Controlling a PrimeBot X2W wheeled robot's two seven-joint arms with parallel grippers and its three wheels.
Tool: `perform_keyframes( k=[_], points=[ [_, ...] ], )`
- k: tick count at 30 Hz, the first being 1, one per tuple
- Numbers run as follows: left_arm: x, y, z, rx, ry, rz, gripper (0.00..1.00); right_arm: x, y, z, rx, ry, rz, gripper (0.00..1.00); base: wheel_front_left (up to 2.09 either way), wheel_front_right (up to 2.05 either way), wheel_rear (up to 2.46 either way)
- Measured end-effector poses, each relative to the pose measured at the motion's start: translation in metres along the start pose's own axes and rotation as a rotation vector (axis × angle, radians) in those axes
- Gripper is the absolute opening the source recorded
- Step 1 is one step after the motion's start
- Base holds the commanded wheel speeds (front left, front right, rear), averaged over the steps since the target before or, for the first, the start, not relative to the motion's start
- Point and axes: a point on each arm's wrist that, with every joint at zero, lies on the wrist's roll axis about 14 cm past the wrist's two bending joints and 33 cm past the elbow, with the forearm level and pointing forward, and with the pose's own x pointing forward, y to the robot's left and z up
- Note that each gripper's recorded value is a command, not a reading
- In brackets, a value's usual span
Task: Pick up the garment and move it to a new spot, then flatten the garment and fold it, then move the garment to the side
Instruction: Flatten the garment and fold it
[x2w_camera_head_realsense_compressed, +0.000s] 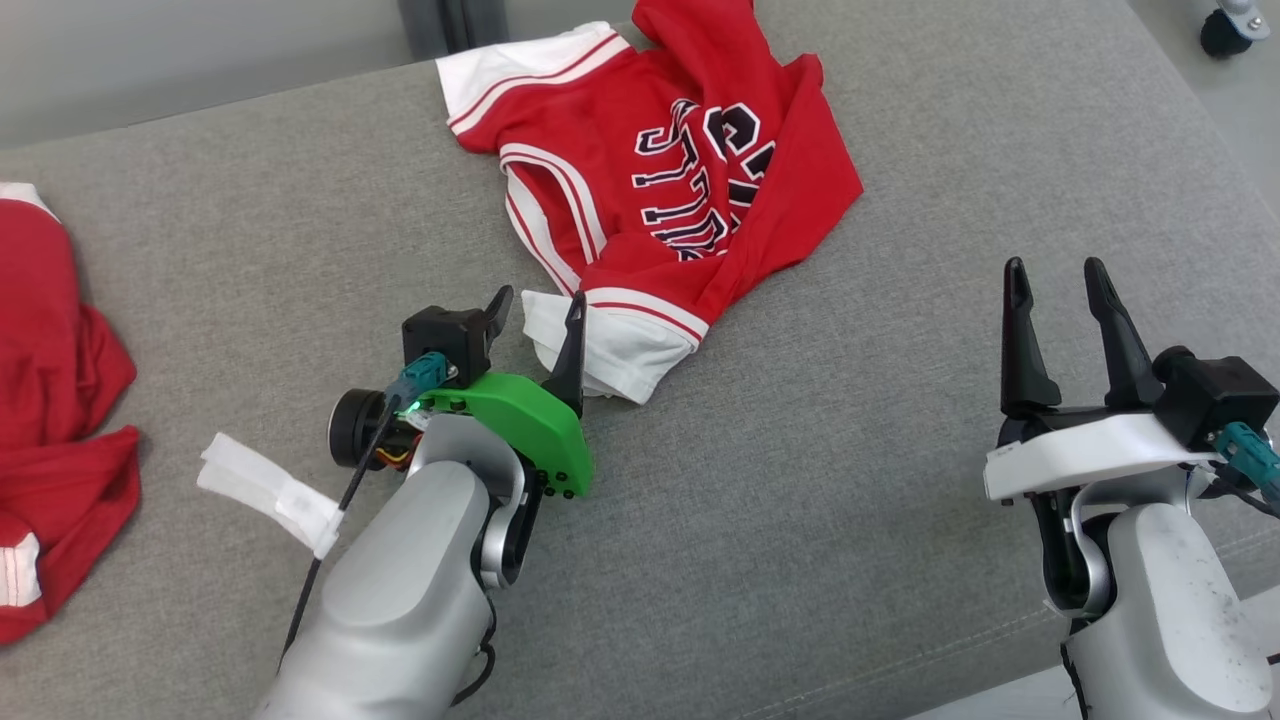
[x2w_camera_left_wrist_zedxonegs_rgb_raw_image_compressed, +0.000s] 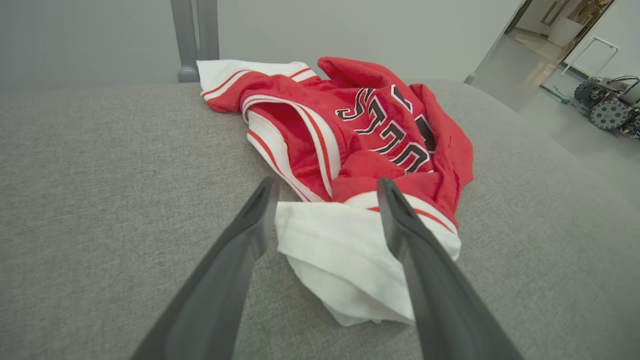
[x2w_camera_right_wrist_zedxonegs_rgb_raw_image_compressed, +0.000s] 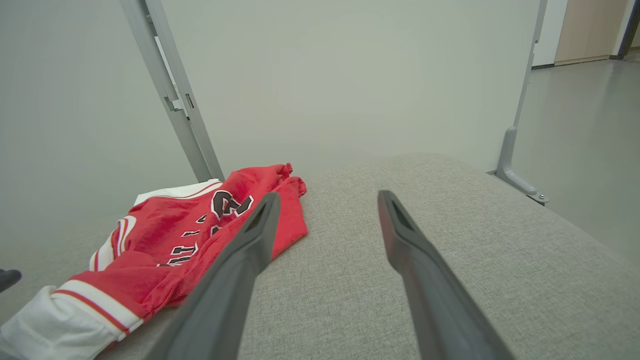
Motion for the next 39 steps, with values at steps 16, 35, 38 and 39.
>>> perform_keyframes(
  k=[16,35,38,39],
  points=[
    [0.001,0.004,-0.066,0.17,0.266,-0.043,0.15,-0.003,-0.009,-0.014,0.01,0.033,-0.029,1.0,0.0,0.0,0.0],
    [-0.042,0.075,0.08,0.148,-0.274,0.235,0.0,0.006,0.03,-0.021,0.028,0.043,0.072,1.0,0.0,0.0,0.0],
    [-0.066,0.083,0.065,0.141,-0.261,0.273,0.0,0.01,0.046,-0.022,0.032,0.043,0.113,1.0,0.0,0.0,0.0],
    [-0.075,0.086,0.056,0.133,-0.244,0.292,0.0,0.011,0.052,-0.022,0.036,0.042,0.128,1.0,0.0,0.0,0.0]
  ],
)
